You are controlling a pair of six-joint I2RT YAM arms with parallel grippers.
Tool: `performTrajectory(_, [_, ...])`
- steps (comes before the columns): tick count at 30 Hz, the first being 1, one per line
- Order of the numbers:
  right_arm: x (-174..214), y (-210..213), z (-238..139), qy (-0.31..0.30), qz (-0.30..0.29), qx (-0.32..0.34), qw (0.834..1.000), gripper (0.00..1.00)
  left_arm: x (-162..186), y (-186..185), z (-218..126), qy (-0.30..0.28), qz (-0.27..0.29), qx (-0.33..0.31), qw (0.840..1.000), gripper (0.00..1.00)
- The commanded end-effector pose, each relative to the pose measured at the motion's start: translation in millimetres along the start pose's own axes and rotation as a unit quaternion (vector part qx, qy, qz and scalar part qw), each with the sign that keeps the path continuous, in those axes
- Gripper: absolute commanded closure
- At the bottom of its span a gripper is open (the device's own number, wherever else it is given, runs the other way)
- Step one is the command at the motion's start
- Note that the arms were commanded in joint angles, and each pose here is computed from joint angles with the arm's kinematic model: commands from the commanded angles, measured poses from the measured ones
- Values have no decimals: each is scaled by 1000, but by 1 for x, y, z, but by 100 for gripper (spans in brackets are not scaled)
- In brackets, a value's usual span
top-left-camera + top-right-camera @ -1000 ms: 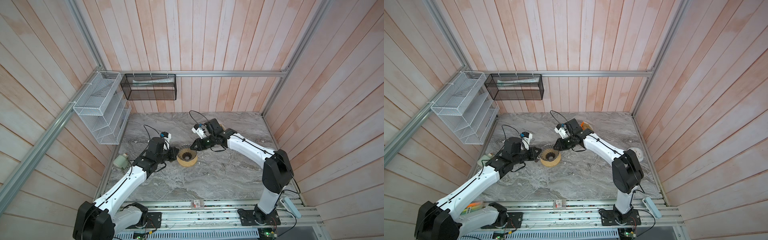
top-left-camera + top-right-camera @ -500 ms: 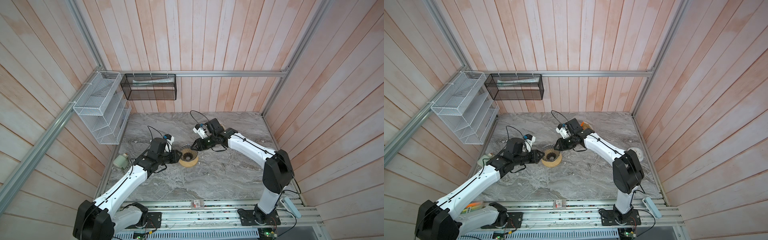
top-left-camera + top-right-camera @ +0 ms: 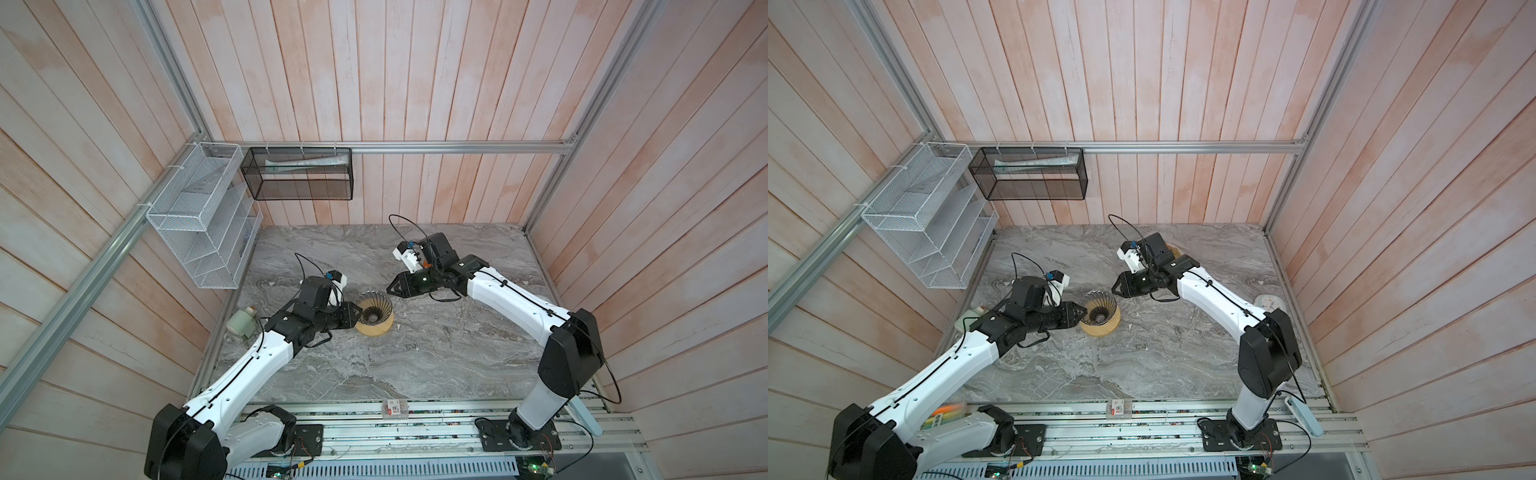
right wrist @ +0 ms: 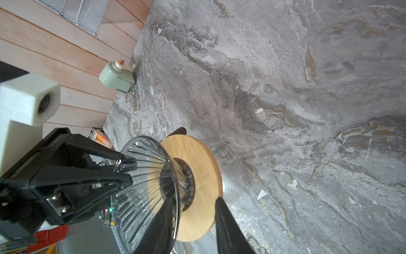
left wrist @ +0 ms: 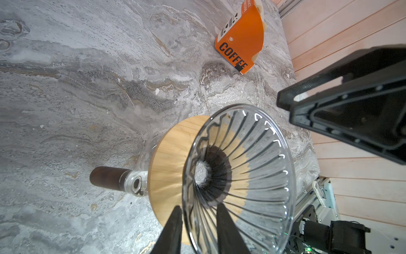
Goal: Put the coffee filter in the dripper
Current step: 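Open the right gripper and release the glass dripper rim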
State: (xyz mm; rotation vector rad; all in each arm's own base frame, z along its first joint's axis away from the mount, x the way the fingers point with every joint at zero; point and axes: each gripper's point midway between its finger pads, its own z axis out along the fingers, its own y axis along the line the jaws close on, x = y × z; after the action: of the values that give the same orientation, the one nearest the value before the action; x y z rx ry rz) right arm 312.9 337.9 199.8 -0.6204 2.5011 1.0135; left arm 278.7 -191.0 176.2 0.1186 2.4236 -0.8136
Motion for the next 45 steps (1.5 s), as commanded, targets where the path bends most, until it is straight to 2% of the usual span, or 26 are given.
performTrajectory(1, [9,3,-2,5,4,3,1000,67,-7,-5,-7,-6,13,-1,1000,70])
performTrajectory(10, [20,3,8,17,7,2,1000,73,-15,-12,-11,-17,16,7,1000,69])
performTrajectory(16, [25,0,13,22,11,4,1000,83,-17,-9,-11,-22,18,-2,1000,69])
performTrajectory(23, [32,-9,19,29,17,13,999,92,-8,-2,-2,-8,14,-6,1000,79])
performTrajectory(30, [34,-13,23,30,20,19,999,99,2,7,5,4,9,-14,1000,82])
performTrajectory(45, [41,-21,30,39,28,25,999,100,12,13,9,11,4,-17,1000,82])
